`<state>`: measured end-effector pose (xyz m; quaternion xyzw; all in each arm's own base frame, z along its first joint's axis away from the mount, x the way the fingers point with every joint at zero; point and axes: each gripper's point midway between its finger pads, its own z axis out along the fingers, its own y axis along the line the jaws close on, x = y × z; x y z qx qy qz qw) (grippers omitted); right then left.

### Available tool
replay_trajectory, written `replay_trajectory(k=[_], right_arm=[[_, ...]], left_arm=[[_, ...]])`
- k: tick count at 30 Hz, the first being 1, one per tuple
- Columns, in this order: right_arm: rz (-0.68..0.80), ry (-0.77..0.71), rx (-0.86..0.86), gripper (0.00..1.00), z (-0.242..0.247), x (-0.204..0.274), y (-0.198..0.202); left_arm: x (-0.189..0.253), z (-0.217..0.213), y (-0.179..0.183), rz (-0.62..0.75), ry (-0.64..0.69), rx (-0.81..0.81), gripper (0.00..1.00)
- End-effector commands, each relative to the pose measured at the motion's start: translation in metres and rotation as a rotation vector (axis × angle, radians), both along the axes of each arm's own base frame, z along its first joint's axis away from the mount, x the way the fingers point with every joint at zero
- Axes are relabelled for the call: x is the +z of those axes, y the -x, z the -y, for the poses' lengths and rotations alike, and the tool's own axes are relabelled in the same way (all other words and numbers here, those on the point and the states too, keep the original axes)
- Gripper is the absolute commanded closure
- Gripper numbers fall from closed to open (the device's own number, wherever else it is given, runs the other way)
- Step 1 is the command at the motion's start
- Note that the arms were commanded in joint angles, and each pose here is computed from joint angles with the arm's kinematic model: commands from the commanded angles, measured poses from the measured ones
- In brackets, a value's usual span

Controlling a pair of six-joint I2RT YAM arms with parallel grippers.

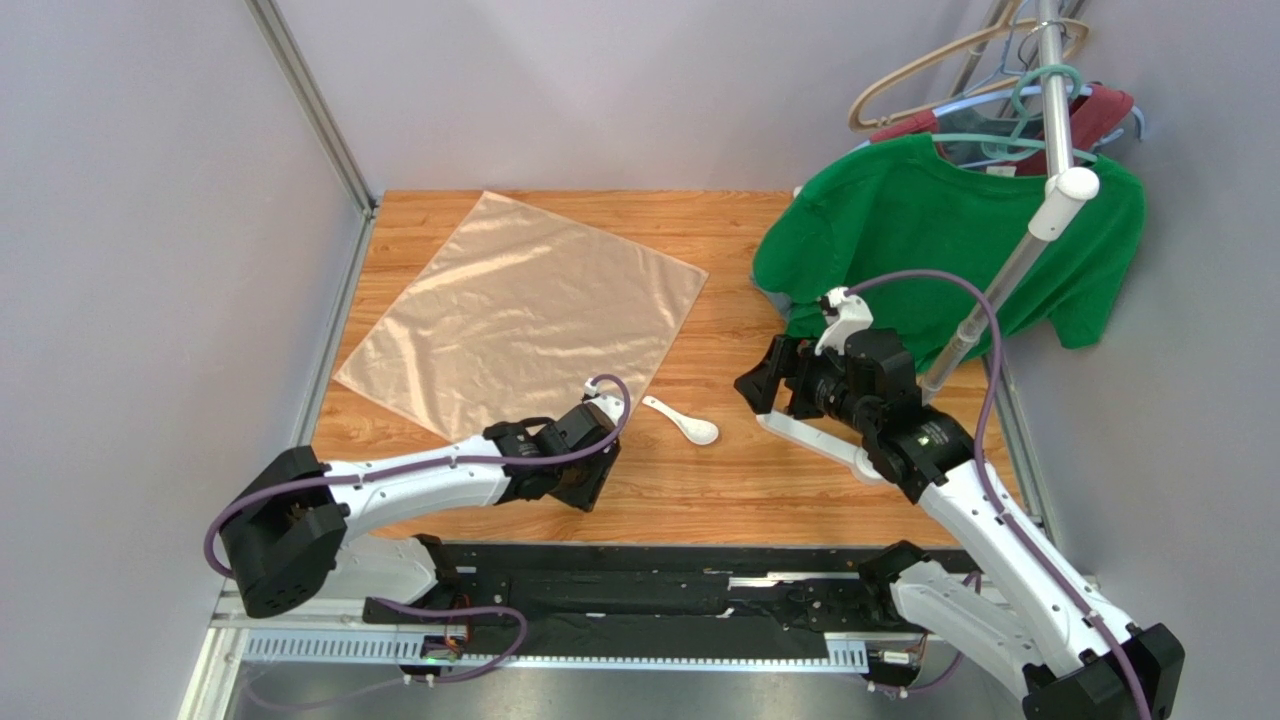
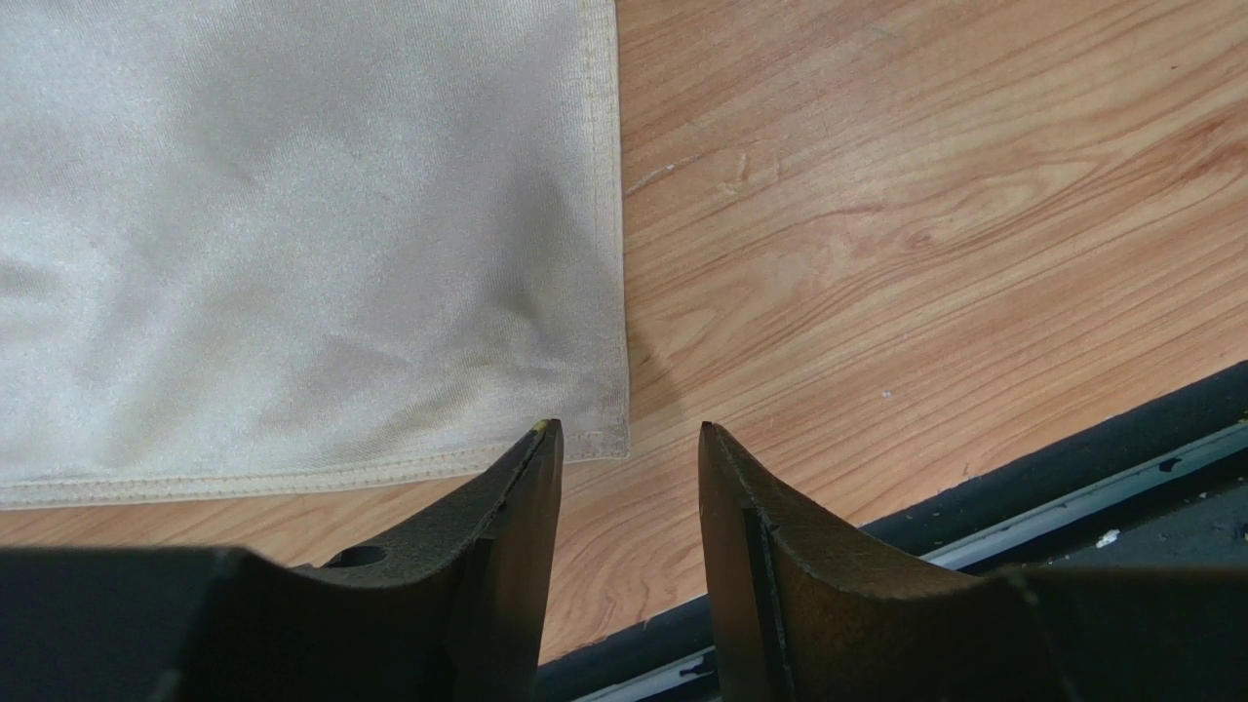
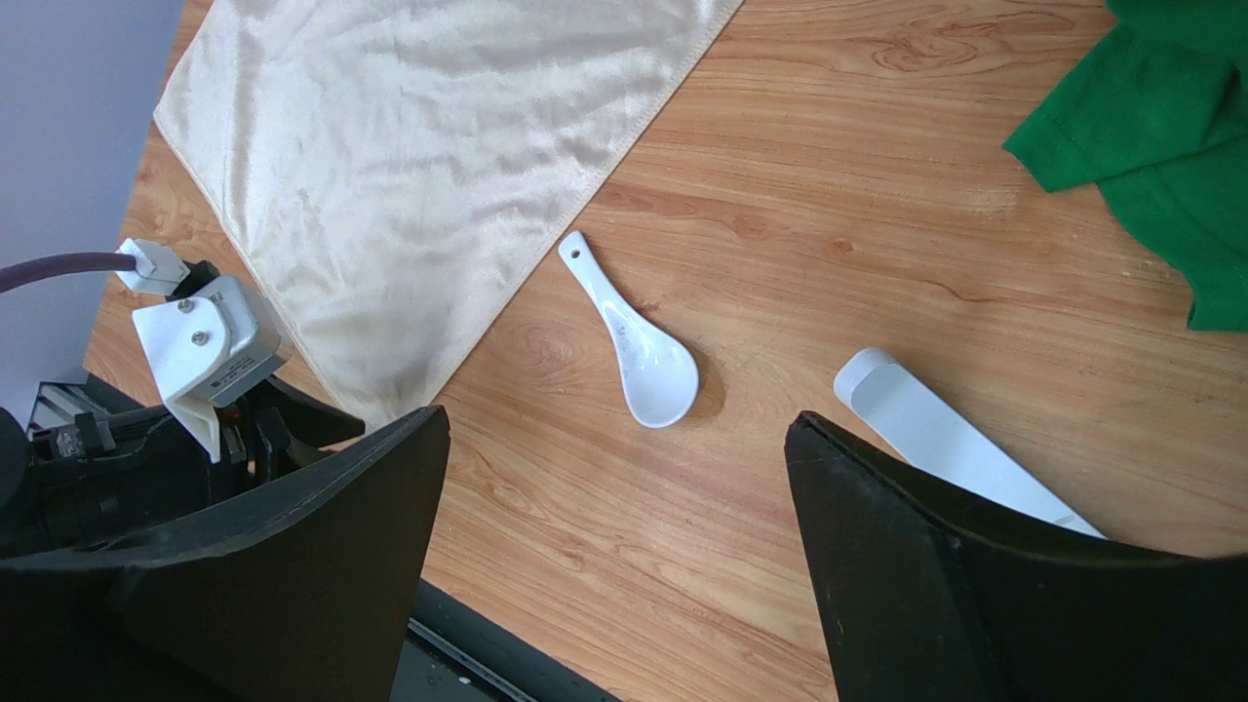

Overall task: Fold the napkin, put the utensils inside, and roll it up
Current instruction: Fold the napkin

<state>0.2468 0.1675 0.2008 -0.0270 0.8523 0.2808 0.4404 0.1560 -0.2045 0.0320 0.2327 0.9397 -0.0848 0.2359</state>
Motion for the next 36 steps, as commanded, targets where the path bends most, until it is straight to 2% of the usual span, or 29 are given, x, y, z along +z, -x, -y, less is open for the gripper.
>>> replay_trajectory(k=[1,3,6,13,22,27,29,34,36], right_arm=[[0.017,-0.001,-0.020,0.11,0.005,0.006,0.001],[0.022,-0.002,-0.023,0.11,0.006,0.007,0.001],[0.019,-0.001,-0.027,0.11,0.007,0.007,0.001],[0.020,0.002,-0.025,0.11,0.007,0.007,0.001],[0.028,0.005,-0.032,0.11,0.008,0.009,0.001],[0.030,0.010,-0.036,0.11,0.009,0.009,0.000],[0.027,0.011,-0.038,0.11,0.010,0.008,0.000],[0.028,0.018,-0.040,0.11,0.010,0.007,0.000],[0.027,0.021,-0.042,0.11,0.011,0.006,0.000]], left_arm=[[-0.003,0.010,0.000,-0.003,0.037,0.013,0.52],[-0.005,0.010,-0.001,-0.002,0.037,0.015,0.52],[-0.010,0.008,-0.002,-0.003,0.020,0.029,0.58],[-0.017,0.003,-0.002,-0.009,-0.006,0.066,0.59],[-0.029,-0.002,0.007,-0.058,-0.016,0.097,0.68],[-0.031,0.000,0.011,-0.067,-0.008,0.087,0.78],[-0.032,0.002,0.013,-0.073,-0.006,0.072,0.87],[-0.026,0.009,0.012,-0.049,0.012,0.037,1.00],[-0.021,0.015,0.012,-0.040,0.031,0.018,1.00]])
